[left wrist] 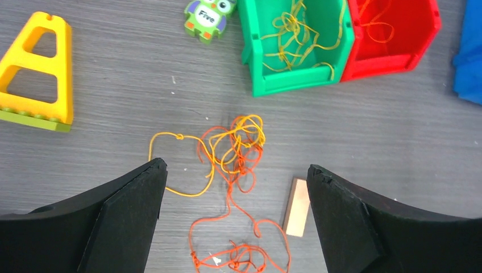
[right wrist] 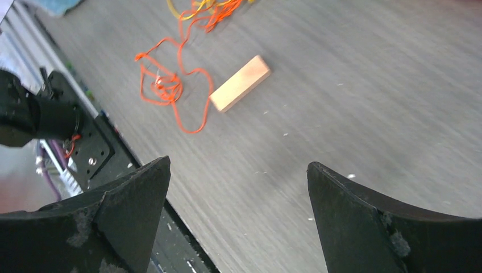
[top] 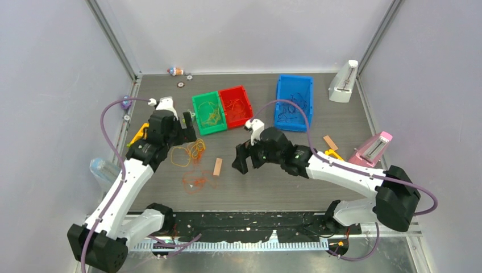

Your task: Untangle the cables

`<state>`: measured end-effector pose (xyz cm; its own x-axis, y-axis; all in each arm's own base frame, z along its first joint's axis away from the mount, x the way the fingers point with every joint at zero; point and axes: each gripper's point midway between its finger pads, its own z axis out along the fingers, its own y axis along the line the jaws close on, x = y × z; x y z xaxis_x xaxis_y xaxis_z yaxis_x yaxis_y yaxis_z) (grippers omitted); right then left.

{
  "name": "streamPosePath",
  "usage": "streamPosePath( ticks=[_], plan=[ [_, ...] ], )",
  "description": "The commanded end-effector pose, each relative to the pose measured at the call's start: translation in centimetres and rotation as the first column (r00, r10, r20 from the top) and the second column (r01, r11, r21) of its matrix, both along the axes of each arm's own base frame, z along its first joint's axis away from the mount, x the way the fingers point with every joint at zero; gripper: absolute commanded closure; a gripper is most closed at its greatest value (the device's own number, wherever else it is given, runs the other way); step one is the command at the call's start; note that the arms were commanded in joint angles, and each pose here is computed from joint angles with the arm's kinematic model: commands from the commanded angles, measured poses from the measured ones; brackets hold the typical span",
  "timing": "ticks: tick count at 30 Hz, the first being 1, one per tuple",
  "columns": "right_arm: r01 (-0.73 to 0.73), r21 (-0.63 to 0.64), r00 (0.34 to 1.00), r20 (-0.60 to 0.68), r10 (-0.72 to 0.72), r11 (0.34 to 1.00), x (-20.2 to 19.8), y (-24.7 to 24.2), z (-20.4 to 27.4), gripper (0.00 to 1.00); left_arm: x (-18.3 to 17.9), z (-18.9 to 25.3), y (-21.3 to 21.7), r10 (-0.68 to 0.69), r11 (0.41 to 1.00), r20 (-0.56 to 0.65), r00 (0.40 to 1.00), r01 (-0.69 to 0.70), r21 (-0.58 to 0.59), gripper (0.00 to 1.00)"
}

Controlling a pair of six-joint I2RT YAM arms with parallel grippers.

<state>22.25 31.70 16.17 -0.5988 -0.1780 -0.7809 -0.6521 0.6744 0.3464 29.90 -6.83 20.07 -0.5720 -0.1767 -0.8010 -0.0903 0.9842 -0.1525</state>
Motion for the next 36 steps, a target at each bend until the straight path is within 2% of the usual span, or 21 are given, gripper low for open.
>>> streamPosePath(
  ticks=[1, 5, 8, 12, 20, 29, 31, 33, 35, 36],
  plan=[
    [-0.063, 0.116, 0.996, 0.073, 0.055, 0.991, -1.7, 3.6, 1.6, 0.05, -1.9, 0.1, -1.0, -0.095, 0.995, 0.007, 0.995, 0.095, -0.039, 0.06],
    [-0.114, 0.123, 0.992, 0.072, 0.105, 0.986, -3.1, 6.1, 0.7, 0.06, -3.2, 0.8, -0.7, -0.110, 0.993, -0.004, 0.994, 0.110, -0.035, 0.07],
    [-0.217, 0.098, 0.974, 0.087, 0.209, 0.971, -4.7, 9.4, 0.2, 0.07, -4.4, 1.6, -0.4, -0.129, 0.992, -0.028, 0.991, 0.129, -0.016, 0.07],
    [-0.280, 0.054, 0.958, 0.082, 0.275, 0.958, -5.3, 12.6, -1.0, 0.13, -5.0, 2.2, 0.2, -0.113, 0.994, -0.022, 0.993, 0.113, -0.001, 0.07],
    [-0.273, -0.032, 0.960, 0.056, 0.274, 0.962, -3.9, 16.0, -4.3, 0.17, -5.6, 2.6, 1.7, -0.045, 0.999, 0.013, 0.999, 0.045, 0.018, 0.09],
    [-0.284, -0.121, 0.956, 0.044, 0.291, 0.951, -3.4, 18.4, -8.9, 0.22, -6.3, 4.1, 5.4, 0.135, 0.988, 0.090, 0.987, -0.141, 0.055, 0.14],
    [-0.292, -0.155, 0.952, 0.046, 0.302, 0.944, -3.5, 18.7, -9.9, 0.27, -6.3, 4.2, 5.8, 0.148, 0.986, 0.095, 0.984, -0.154, 0.059, 0.15],
    [-0.310, -0.190, 0.944, 0.058, 0.326, 0.932, -3.9, 18.8, -10.5, 0.37, -6.3, 4.2, 5.9, 0.151, 0.985, 0.094, 0.984, -0.158, 0.064, 0.15],
    [-0.298, -0.227, 0.944, 0.075, 0.322, 0.927, -3.9, 18.4, -10.6, 0.60, -6.4, 4.1, 6.0, 0.153, 0.985, 0.089, 0.984, -0.160, 0.069, 0.16],
    [-0.291, -0.223, 0.945, 0.086, 0.317, 0.930, -3.9, 18.3, -10.0, 0.78, -6.4, 4.0, 6.0, 0.154, 0.985, 0.088, 0.984, -0.160, 0.069, 0.16]
  ],
)
